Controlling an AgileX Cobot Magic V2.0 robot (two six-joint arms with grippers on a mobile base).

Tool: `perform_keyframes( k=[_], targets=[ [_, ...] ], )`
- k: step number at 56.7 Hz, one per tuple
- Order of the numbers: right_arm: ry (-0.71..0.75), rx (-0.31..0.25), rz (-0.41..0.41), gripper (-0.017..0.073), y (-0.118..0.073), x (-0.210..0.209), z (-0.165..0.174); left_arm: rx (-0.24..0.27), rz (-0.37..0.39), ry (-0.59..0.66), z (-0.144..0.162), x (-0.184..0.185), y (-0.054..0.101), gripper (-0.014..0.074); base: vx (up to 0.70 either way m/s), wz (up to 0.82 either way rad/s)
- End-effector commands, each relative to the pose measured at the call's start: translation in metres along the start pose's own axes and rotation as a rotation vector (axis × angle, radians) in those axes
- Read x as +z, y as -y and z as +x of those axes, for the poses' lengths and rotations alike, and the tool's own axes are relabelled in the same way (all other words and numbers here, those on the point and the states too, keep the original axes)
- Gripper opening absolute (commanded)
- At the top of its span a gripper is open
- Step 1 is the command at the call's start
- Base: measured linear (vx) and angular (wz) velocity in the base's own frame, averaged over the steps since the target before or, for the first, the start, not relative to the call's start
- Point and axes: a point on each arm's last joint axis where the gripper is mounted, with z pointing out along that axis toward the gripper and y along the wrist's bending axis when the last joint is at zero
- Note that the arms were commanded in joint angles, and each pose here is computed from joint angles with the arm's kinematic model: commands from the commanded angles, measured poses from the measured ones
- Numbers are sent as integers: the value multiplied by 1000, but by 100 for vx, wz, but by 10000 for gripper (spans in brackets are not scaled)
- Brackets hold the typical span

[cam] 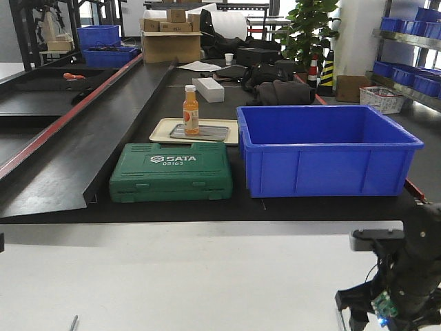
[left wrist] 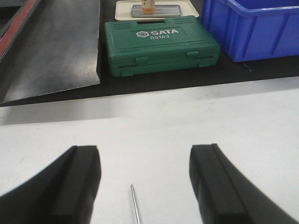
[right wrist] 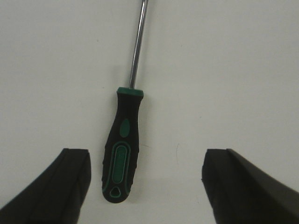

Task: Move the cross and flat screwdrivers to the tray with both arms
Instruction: 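Lower the right gripper and close it on the screwdriver handle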

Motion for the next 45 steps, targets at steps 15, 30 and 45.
perform_keyframes(
  k=[15, 30, 45],
  targets=[
    [10, 48, -89, 548, -9, 25, -13, -10, 9, 83, -16, -7, 2, 534, 0, 0],
    [-25, 100, -89, 548, -8, 52, 9, -10, 9, 49, -13, -7, 2, 534, 0, 0],
    [-13, 100, -84, 540, -7, 59, 15, -10, 9, 44, -12, -7, 2, 534, 0, 0]
  ],
)
